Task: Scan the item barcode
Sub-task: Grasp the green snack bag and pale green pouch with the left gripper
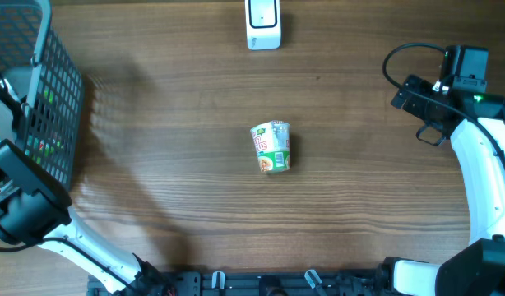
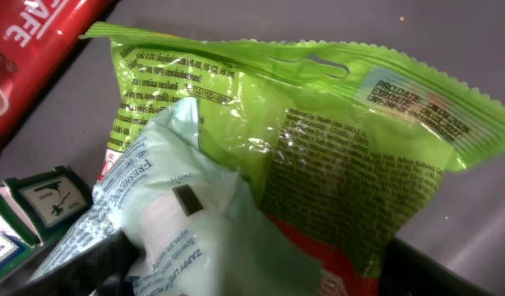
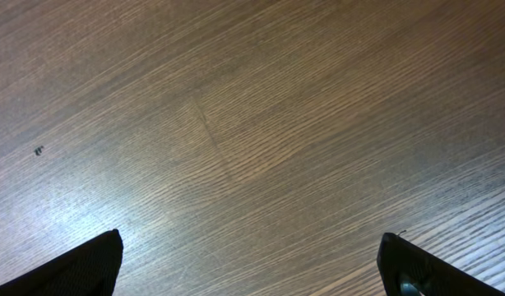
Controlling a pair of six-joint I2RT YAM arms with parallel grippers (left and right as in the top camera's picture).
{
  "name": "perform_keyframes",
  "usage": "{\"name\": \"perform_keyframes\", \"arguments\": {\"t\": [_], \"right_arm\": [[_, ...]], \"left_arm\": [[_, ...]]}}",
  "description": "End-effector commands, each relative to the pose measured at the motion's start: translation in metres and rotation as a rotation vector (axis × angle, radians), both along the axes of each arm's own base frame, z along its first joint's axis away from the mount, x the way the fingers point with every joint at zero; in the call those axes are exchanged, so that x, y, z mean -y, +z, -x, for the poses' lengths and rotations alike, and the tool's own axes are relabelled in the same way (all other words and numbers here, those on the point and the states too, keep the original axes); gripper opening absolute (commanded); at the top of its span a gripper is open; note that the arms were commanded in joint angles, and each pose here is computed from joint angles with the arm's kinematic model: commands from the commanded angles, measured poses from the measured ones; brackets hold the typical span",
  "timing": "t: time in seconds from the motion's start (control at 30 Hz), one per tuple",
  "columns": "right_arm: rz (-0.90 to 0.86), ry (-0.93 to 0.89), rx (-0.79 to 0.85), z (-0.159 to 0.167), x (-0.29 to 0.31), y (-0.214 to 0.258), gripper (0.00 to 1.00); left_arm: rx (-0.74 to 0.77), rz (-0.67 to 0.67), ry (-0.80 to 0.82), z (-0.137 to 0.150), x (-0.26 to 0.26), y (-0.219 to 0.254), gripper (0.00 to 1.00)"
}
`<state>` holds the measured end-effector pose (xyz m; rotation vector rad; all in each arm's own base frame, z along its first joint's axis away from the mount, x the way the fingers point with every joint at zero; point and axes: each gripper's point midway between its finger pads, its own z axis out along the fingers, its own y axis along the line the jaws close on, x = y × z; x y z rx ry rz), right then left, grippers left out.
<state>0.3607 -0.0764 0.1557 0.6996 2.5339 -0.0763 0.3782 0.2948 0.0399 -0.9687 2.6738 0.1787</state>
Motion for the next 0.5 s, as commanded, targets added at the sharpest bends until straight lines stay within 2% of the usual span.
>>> {"name": "perform_keyframes", "arguments": {"t": [0.0,0.07,0.13,0.17,0.23,0.27,0.47], "right_arm": [[0.011,0.01,0.022,-0.004,0.001,0.009,1.0],[0.011,0.01,0.022,-0.004,0.001,0.009,1.0],[0.011,0.01,0.022,-0.004,0.001,0.009,1.0],[0.011,0.01,0.022,-0.004,0.001,0.009,1.0],[0.011,0.01,0.022,-0.004,0.001,0.009,1.0],[0.011,0.01,0.022,-0.004,0.001,0.009,1.0],[0.011,0.01,0.022,-0.004,0.001,0.009,1.0]], "left_arm": [[-0.119,0.307,-0.023,0.028,0.062,-0.091,0.64],[-0.116,0.305,-0.023,0.026,0.06,-0.087,0.39],[-0.109,0.3,-0.024,0.022,0.057,-0.079,0.2],[-0.106,0.297,-0.024,0.02,0.055,-0.075,0.13],[-0.091,0.285,-0.026,0.013,0.05,-0.06,0.05],[-0.08,0.277,-0.027,0.009,0.047,-0.052,0.04],[0.05,0.175,-0.04,-0.021,0.025,0.039,0.04]]}}
